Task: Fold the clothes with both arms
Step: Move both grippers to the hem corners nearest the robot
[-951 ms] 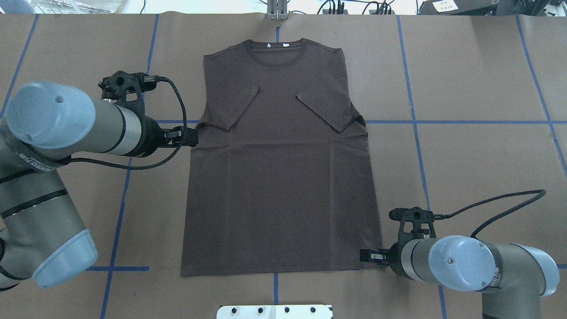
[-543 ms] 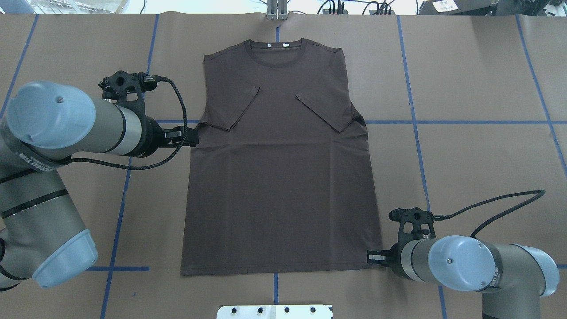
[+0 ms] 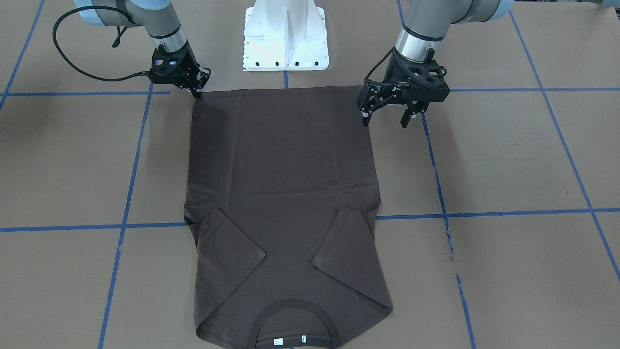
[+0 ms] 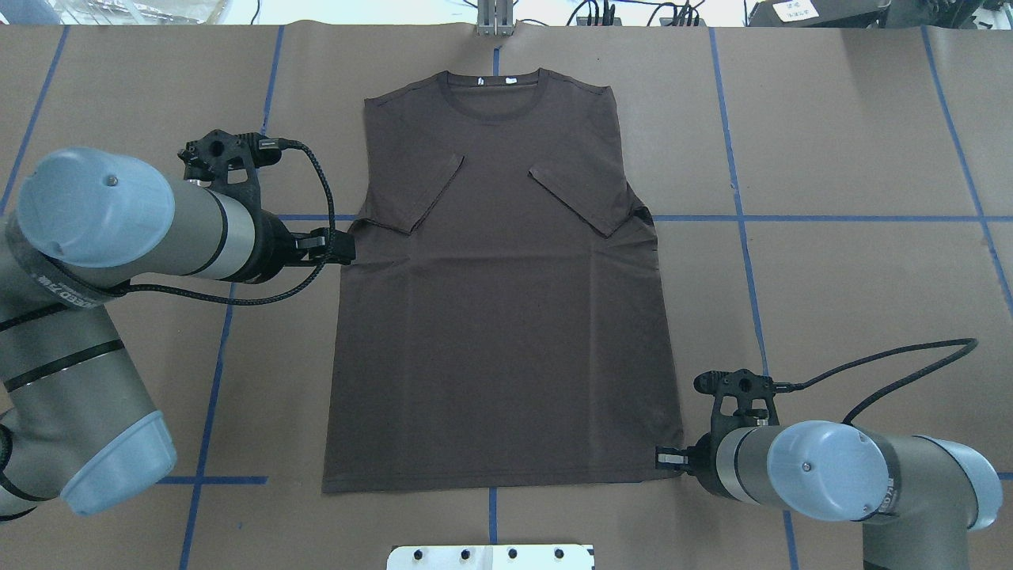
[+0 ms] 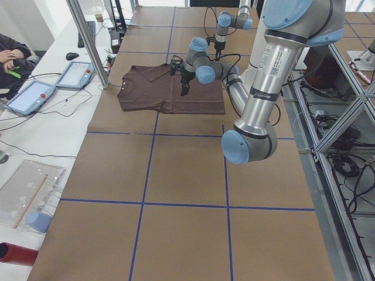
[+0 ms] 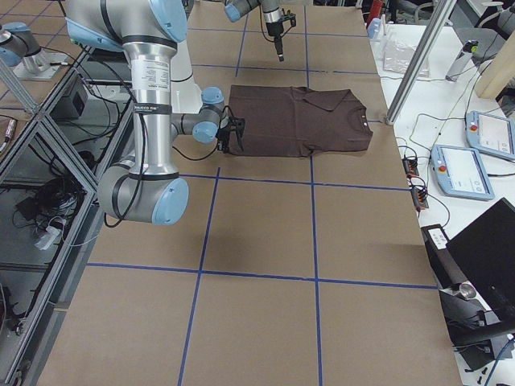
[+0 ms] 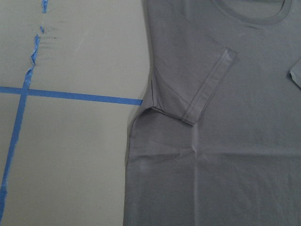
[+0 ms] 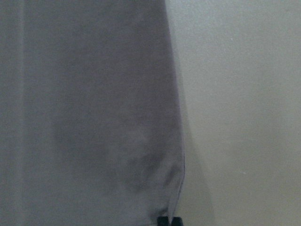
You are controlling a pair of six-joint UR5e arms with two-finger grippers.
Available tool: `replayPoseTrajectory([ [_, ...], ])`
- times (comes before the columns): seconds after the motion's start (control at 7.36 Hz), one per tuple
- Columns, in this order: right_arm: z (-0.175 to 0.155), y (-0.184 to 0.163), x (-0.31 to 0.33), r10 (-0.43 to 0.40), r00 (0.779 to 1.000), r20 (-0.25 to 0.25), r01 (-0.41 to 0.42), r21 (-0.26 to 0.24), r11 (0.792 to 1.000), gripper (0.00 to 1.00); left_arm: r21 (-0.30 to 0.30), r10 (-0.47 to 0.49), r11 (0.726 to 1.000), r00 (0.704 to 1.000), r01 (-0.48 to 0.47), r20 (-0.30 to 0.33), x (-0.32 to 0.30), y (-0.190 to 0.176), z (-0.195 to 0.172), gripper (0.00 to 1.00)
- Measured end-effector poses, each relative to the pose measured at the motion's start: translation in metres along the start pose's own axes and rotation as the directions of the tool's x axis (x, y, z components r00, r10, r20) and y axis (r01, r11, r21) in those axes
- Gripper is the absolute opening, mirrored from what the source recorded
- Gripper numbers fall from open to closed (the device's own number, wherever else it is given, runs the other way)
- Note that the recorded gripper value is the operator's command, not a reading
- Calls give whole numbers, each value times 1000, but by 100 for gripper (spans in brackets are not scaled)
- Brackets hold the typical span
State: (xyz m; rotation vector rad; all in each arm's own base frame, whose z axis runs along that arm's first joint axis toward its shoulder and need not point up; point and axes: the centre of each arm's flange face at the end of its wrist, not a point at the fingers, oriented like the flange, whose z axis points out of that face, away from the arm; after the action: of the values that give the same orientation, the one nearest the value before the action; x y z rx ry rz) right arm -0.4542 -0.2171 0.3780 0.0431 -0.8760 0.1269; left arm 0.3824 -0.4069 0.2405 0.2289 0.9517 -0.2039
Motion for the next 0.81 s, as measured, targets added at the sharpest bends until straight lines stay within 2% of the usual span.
replayPoseTrajectory([
  [0.14,-11,0,-4,-3,1000,22,3,-2,1000,0,-36,-64,997,998,64,0,4,17,8,100],
  [0.41,-23,-3,-9,-13,999,47,13,-1,1000,0,-92,-192,977,981,195,40,12,86,33,99],
  [0.54,-27,-6,-10,-18,998,53,18,2,1000,0,-100,-240,964,968,246,72,12,125,47,99],
  [0.81,-30,-7,-13,-22,998,63,21,4,1000,0,-100,-285,949,949,299,131,1,175,66,99],
])
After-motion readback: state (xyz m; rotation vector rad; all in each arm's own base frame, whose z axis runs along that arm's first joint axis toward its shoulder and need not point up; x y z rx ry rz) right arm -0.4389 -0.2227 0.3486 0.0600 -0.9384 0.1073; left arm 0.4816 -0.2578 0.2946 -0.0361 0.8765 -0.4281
